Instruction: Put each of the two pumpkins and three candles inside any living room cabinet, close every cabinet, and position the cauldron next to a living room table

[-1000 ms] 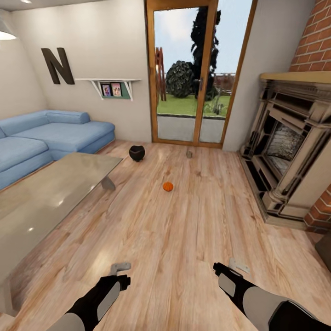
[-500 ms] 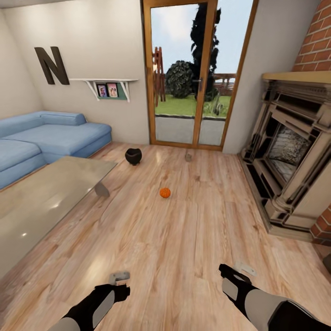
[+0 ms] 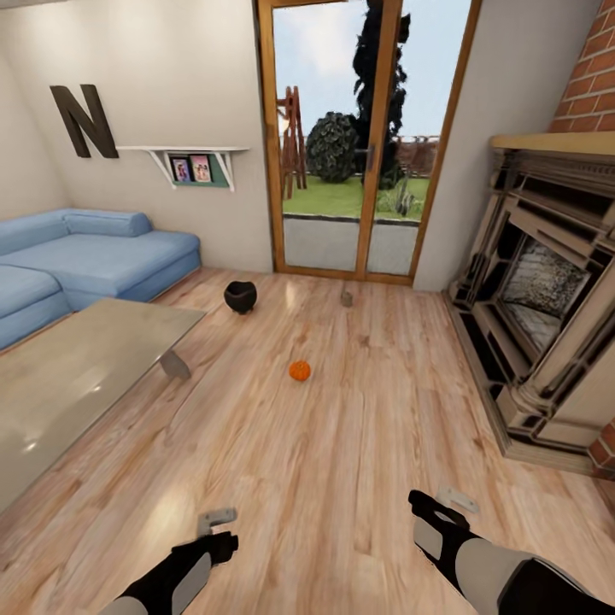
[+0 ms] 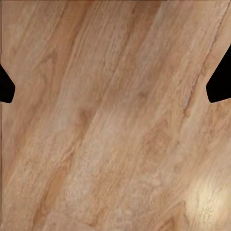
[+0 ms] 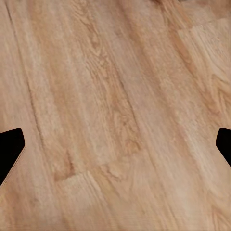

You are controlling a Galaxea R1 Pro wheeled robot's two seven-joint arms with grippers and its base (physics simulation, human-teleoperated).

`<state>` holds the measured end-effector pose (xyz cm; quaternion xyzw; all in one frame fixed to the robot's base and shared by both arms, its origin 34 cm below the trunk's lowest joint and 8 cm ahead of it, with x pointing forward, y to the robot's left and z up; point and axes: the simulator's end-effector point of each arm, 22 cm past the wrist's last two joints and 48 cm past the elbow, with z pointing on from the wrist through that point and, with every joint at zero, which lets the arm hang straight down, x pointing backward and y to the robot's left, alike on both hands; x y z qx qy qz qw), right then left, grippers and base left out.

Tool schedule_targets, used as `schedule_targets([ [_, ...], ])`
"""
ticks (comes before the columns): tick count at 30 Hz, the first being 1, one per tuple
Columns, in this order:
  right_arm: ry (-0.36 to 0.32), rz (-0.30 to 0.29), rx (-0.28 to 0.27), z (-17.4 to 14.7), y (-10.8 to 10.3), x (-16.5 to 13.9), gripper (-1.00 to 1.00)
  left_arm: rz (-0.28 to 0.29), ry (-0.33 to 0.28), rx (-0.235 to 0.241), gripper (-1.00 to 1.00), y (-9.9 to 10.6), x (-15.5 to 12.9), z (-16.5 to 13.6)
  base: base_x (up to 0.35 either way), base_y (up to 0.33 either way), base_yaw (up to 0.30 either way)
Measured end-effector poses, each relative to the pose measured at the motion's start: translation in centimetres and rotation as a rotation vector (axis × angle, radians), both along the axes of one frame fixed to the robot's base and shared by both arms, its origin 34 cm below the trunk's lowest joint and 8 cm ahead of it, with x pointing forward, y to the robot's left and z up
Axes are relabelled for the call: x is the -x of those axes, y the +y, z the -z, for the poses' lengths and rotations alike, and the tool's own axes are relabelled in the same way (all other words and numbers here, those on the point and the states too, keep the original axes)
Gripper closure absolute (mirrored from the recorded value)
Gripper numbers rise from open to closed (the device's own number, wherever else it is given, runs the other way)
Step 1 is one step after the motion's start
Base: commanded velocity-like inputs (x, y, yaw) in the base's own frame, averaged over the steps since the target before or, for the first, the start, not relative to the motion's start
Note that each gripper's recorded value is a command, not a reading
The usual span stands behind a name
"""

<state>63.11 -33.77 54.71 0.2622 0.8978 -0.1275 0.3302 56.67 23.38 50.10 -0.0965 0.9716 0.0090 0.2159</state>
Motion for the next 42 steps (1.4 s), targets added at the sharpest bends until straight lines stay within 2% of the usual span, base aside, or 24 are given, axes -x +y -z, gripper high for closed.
schedule_targets([
  [8, -0.001, -0.002, 0.001, 0.0, 0.0, 0.0, -1.00, -0.010, -0.011, -0.008, -1.00, 0.3, 0.2, 0.2, 0.329, -0.127, 0.000],
  [12, -0.001, 0.002, 0.000, 0.0, 0.0, 0.0, -1.00, -0.022, 0.021, -0.019, -1.00, 0.9, 1.7, 1.1, 0.318, -0.166, 0.000],
  [17, -0.001, 0.002, 0.000, 0.0, 0.0, 0.0, -1.00, -0.038, -0.009, -0.028, -1.00, 1.3, 1.4, 1.0, 0.298, -0.210, 0.000],
  [34, -0.003, 0.000, -0.002, 0.0, 0.1, -0.1, -1.00, -0.065, -0.037, -0.032, -1.00, 1.7, 1.0, 0.8, 0.294, -0.214, 0.000],
  [38, -0.003, 0.000, -0.002, 0.0, 0.1, -0.1, -1.00, -0.099, -0.025, -0.082, -1.00, 2.0, 1.4, 0.7, 0.294, -0.213, 0.000],
  [42, -0.002, 0.000, -0.002, 0.0, 0.1, -0.1, -1.00, -0.110, -0.032, -0.096, -1.00, 1.9, 1.4, 0.5, 0.294, -0.213, 0.000],
])
